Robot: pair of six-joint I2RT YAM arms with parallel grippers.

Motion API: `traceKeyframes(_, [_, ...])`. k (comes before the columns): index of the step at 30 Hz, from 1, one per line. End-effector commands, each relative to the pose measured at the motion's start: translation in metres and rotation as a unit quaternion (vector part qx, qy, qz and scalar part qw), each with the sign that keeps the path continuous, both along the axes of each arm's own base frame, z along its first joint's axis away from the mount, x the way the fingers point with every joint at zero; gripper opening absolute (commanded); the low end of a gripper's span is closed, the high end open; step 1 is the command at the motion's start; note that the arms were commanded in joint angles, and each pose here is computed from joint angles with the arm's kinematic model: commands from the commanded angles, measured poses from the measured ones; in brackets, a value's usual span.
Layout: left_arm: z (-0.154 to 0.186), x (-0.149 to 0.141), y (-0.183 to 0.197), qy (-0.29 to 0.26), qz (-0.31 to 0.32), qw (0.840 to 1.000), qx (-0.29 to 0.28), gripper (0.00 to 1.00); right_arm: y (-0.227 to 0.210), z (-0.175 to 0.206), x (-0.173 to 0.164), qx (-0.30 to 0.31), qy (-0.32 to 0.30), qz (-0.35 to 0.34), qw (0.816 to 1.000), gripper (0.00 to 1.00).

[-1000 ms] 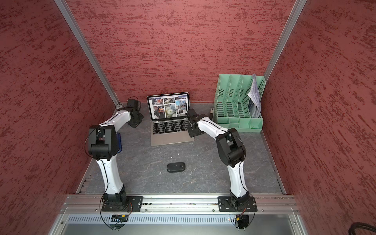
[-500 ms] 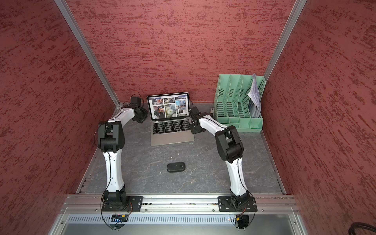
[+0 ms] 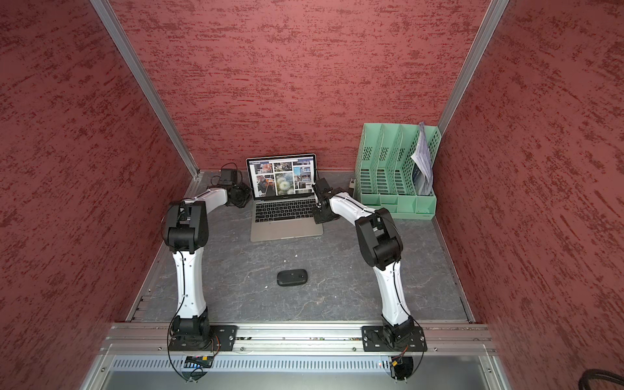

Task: Remove the wireless mouse receiver from the laptop
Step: Adjust the laptop at the center of the board.

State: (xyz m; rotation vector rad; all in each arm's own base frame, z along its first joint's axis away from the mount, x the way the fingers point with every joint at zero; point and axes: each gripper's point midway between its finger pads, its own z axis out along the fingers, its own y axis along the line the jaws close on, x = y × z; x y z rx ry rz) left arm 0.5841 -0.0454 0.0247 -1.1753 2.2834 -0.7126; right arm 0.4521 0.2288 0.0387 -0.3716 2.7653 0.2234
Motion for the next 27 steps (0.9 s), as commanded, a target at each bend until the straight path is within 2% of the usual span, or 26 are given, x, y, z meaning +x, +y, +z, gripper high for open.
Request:
traceKeyframes(1, [-0.012, -0.005, -0.013, 0.002, -0.005, 1.000, -0.031, 0.00, 0.010, 0.005, -0.004, 0.029, 0.004, 0.003, 1.000, 0.00])
traceKeyframes(10, [-0.016, -0.017, -0.025, 0.004, -0.018, 0.999, -0.039, 0.00, 0.008, 0.005, -0.010, 0.033, 0.010, -0.005, 0.999, 0.00])
traceKeyframes(15, [-0.019, -0.024, -0.032, 0.008, -0.025, 0.999, -0.039, 0.00, -0.001, 0.008, -0.012, 0.014, 0.003, -0.011, 1.000, 0.00])
traceKeyframes(27, [-0.024, -0.021, -0.057, 0.011, -0.053, 0.998, -0.037, 0.00, -0.012, 0.005, -0.019, -0.008, 0.007, -0.019, 1.000, 0.00])
